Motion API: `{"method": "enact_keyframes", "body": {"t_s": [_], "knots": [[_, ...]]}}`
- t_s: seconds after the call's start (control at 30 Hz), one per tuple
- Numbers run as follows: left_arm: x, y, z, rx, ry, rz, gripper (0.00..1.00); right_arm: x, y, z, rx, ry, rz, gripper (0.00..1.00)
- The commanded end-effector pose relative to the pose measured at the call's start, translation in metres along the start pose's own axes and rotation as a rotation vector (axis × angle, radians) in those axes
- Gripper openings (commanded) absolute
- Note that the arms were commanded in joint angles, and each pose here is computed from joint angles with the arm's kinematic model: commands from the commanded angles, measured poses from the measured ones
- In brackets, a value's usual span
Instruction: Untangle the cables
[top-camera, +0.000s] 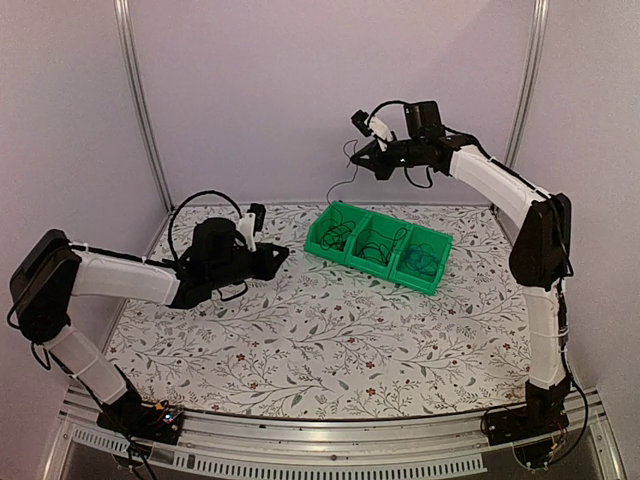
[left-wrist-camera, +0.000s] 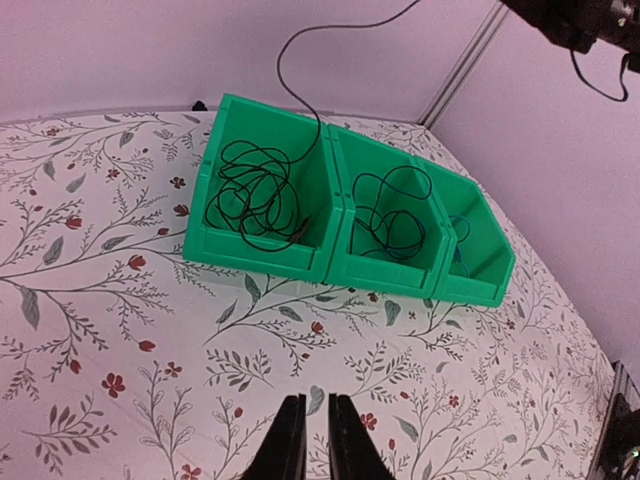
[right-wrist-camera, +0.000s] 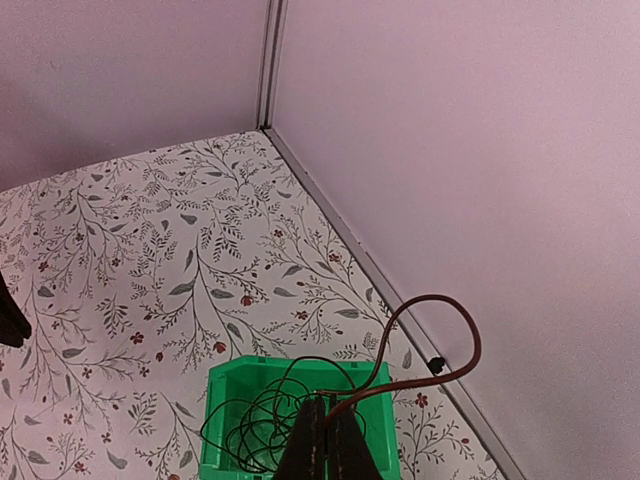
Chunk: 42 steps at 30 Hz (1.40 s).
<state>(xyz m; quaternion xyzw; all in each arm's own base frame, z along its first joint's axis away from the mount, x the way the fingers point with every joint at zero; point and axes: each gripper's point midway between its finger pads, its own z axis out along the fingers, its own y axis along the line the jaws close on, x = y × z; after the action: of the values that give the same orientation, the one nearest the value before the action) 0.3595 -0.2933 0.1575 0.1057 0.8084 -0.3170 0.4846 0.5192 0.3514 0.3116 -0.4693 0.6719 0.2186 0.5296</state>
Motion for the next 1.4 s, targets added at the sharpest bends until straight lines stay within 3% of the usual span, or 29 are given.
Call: {"method": "enact_keyframes", "body": {"t_s": [0.0, 0.5, 0.83, 1.03, 1.13, 1.37], "knots": [[-0.004, 0.01, -0.007, -0.039, -0.007, 0.028, 0.06, 0.027, 0.003, 0.026, 0.007, 0.05, 0.001, 0.0], [0.008, 0.015, -0.009, -0.047, 0.027, 0.011, 0.07, 0.148, 0.03, 0.099, -0.06, 0.245, 0.016, 0.0], [0.015, 0.017, -0.007, -0.047, 0.047, 0.007, 0.08, 0.192, 0.043, 0.113, -0.066, 0.333, 0.013, 0.0], [0.016, 0.015, -0.003, -0.03, 0.053, 0.005, 0.08, 0.184, 0.046, 0.11, -0.043, 0.35, -0.019, 0.17], [0.014, 0.013, -0.004, -0.024, 0.047, 0.006, 0.08, 0.173, 0.046, 0.101, -0.022, 0.365, -0.034, 0.34], [0.008, 0.014, -0.011, -0.032, 0.041, 0.026, 0.11, 0.147, 0.039, 0.056, 0.051, 0.428, -0.055, 0.53]]}}
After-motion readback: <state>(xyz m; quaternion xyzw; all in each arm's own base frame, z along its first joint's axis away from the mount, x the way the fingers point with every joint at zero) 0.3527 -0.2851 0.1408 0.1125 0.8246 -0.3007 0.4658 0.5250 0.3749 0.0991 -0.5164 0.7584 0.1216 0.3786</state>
